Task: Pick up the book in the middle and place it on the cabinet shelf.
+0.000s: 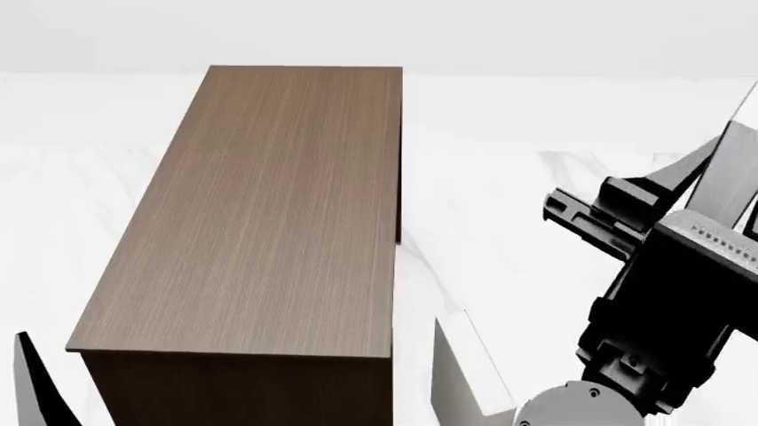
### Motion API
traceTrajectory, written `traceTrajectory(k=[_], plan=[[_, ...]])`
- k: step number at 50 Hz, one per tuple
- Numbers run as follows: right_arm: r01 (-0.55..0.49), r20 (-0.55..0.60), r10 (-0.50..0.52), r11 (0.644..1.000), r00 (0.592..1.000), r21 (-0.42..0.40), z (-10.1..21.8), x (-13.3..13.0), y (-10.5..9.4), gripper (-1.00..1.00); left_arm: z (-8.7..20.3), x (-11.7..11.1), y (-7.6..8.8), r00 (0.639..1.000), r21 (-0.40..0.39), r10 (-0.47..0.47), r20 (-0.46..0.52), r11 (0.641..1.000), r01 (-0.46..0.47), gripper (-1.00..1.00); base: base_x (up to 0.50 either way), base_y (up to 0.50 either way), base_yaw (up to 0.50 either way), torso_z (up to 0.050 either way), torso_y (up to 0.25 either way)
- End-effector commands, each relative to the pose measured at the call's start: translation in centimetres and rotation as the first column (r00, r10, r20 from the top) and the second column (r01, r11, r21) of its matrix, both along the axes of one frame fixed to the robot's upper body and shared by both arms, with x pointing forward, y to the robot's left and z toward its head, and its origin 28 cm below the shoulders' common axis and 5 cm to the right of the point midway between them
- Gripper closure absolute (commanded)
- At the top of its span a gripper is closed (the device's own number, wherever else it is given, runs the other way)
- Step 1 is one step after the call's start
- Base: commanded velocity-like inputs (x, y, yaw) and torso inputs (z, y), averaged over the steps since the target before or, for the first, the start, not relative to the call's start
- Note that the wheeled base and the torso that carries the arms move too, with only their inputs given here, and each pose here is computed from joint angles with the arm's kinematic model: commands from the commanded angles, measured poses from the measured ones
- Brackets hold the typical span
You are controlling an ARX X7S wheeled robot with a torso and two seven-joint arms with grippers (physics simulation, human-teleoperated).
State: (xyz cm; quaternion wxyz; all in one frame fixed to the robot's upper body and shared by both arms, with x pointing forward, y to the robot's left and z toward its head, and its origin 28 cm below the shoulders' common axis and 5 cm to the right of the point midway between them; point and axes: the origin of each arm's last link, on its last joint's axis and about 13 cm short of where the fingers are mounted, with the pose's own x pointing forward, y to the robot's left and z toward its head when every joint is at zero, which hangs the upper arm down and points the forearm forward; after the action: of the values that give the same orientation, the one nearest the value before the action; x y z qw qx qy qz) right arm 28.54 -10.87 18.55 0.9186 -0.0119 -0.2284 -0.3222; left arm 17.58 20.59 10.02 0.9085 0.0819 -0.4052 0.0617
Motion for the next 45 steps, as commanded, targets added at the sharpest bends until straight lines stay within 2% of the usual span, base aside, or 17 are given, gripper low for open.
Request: traceTrajectory(k=[1, 6, 13, 24, 28, 37, 40, 45], plan=[[-0.027, 0.122, 0.035, 0.998, 0.992, -0.064, 3.0, -1.2, 0.4, 1.0, 0.1, 0.2, 0.2, 1.0, -0.002, 0.011, 0.006, 1.0, -0.011, -1.0, 0.0, 0.0, 0.0, 0.0, 0.0], [-0.041, 0.147, 0.052, 0.996, 0.988, -0.075, 3.6, -1.6, 0.6, 1.0, 0.1, 0.2, 0.2, 1.0, -0.001, 0.01, 0.006, 1.0, -0.01, -1.0, 0.0, 0.0, 0.0, 0.0, 0.002], [-0.172, 0.162, 0.187, 0.98, 0.969, -0.1, 4.4, -2.6, 1.7, 1.0, 0.1, 0.1, 0.1, 1.0, 0.0, 0.009, 0.006, 1.0, -0.009, -1.0, 0.0, 0.0, 0.0, 0.0, 0.001], [-0.259, 0.2, 0.276, 0.96, 0.94, -0.108, 5.7, -4.0, 2.5, 1.0, 0.2, 0.1, 0.1, 1.0, 0.0, 0.008, 0.006, 1.0, -0.008, -1.0, 0.0, 0.0, 0.0, 0.0, 0.001], [-0.333, 0.199, 0.346, 0.938, 0.917, -0.094, 6.1, -4.5, 2.8, 1.0, 0.2, 0.1, 0.1, 1.0, 0.001, 0.007, 0.005, 1.0, -0.007, -1.0, 0.0, 0.0, 0.0, 0.0, 0.0], [-0.368, 0.249, 0.382, 0.924, 0.89, -0.101, 7.1, -5.5, 3.1, 1.0, 0.2, 0.0, 0.1, 1.0, 0.002, 0.006, 0.005, 1.0, -0.006, -1.0, 0.0, 0.0, 0.0, 0.0, 0.002], [-0.396, 0.258, 0.404, 0.914, 0.878, -0.084, 7.3, -5.7, 3.1, 1.0, 0.2, 0.0, 0.1, 1.0, 0.003, 0.006, 0.004, 1.0, -0.006, -1.0, 0.0, 0.0, 0.0, 0.0, 0.0], [-0.486, 0.255, 0.474, 0.874, 0.843, -0.018, 7.5, -6.0, 3.2, 1.0, 0.1, 0.0, 0.1, 1.0, 0.005, 0.003, 0.003, 1.0, -0.003, -1.0, 0.0, 0.0, 0.0, 0.0, 0.002]])
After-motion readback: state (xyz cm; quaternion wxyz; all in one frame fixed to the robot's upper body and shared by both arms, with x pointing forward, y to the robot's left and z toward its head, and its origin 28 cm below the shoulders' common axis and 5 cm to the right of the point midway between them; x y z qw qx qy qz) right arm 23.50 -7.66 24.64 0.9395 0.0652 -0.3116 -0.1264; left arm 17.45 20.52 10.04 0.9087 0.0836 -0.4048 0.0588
